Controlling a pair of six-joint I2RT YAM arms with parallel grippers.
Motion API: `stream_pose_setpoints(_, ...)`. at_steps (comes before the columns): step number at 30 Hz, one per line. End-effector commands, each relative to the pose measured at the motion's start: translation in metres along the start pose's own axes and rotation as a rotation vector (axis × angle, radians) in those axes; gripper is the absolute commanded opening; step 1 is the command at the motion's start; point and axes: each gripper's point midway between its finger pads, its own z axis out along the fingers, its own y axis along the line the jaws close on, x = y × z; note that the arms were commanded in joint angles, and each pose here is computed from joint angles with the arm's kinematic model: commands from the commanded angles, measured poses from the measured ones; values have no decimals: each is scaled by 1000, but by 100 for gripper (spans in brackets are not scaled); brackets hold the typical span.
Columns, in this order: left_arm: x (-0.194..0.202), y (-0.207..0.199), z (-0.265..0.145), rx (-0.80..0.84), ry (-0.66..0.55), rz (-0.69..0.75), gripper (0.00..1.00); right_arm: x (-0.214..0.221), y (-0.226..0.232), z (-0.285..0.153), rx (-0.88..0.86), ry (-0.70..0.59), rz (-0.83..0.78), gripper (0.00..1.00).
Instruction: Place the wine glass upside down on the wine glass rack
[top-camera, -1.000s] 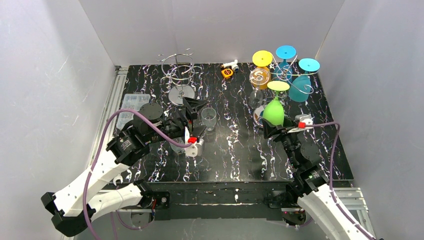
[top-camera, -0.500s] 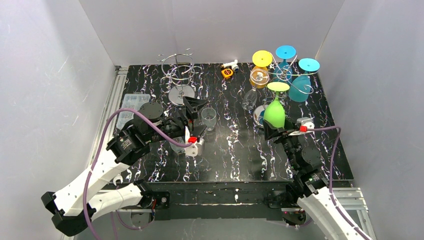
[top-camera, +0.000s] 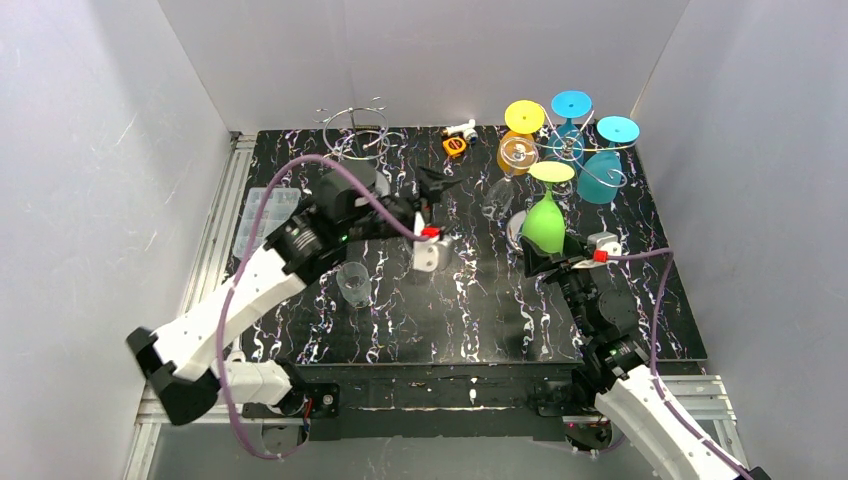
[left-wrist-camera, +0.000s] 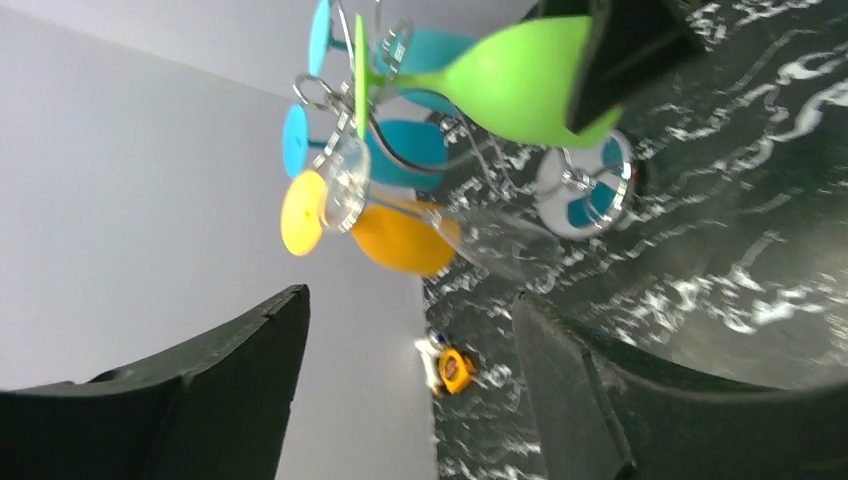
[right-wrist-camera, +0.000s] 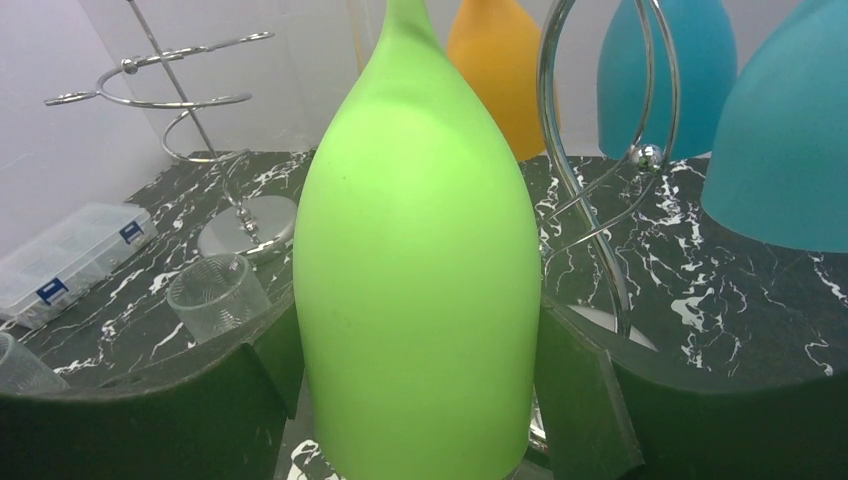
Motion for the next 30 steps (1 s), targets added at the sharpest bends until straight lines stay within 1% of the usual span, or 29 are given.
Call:
stream_pose_setpoints(1, -28, 35, 37, -17, -138, -1, 64, -25, 2, 2, -10, -108, -19, 52)
stream_pose_setpoints(3, -29, 41, 58, 2, -160, -2, 57, -25, 1, 2, -6, -119, -19, 52)
stream_pose_setpoints(4, -31, 42, 67, 10, -171, 7, 56, -25, 0, 2, -3, -124, -16, 52)
stream_pose_setpoints(5, -32, 40, 76, 22, -179, 15, 56, -25, 0, 2, -3, -131, -13, 52)
stream_pose_setpoints(8, -34, 37, 98, 49, -199, 42, 61, -27, 2, 2, -13, -141, -12, 52)
stream_pose_setpoints(11, -37, 36, 113, 57, -212, 51, 63, -31, 3, 2, -16, -154, -10, 52)
stream_pose_setpoints(13, -38, 36, 121, 52, -215, 63, 62, -32, 3, 1, -20, -157, -9, 52)
stream_pose_setpoints(16, -37, 37, 133, 36, -217, 89, 56, -30, 3, -1, -21, -160, -5, 52)
stream_pose_setpoints(21, -38, 51, 144, -38, -202, 109, 45, -26, 1, -4, -16, -164, 3, 52)
stream_pose_setpoints(23, -41, 57, 144, -70, -209, 113, 42, -25, 1, -4, -15, -163, 3, 52)
stream_pose_setpoints(26, -46, 58, 142, -79, -216, 120, 42, -25, 1, -4, -19, -164, 0, 52)
stream_pose_setpoints(30, -38, 56, 146, -84, -184, 117, 45, -24, 2, -5, -22, -170, 6, 52)
